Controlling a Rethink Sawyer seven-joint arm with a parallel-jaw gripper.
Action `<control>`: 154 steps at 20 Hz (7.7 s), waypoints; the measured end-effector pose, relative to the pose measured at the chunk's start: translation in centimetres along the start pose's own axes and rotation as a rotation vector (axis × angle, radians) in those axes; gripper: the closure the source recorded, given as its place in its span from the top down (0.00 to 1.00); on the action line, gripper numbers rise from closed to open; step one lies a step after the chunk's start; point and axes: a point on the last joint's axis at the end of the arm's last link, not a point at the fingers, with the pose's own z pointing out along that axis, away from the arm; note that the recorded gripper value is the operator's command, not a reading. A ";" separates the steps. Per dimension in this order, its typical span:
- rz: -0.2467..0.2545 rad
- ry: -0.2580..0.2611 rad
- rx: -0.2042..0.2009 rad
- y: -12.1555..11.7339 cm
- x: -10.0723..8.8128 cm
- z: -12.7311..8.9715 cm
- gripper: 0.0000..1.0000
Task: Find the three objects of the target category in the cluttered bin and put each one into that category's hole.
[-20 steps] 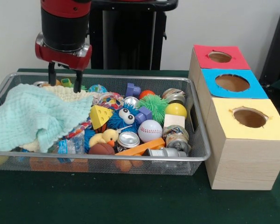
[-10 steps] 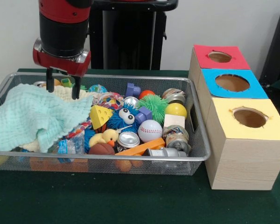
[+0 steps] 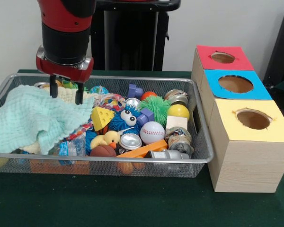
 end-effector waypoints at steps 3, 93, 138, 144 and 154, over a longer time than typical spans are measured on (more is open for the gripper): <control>0.003 -0.001 -0.009 -0.1 -0.1 0.1 1.00; 0.038 0.365 -0.391 16.4 15.0 -9.2 0.00; -0.038 0.183 -0.302 15.8 14.8 9.9 1.00; -0.071 0.163 -0.282 16.1 14.4 9.8 1.00; -0.102 0.141 -0.252 16.4 11.6 6.6 1.00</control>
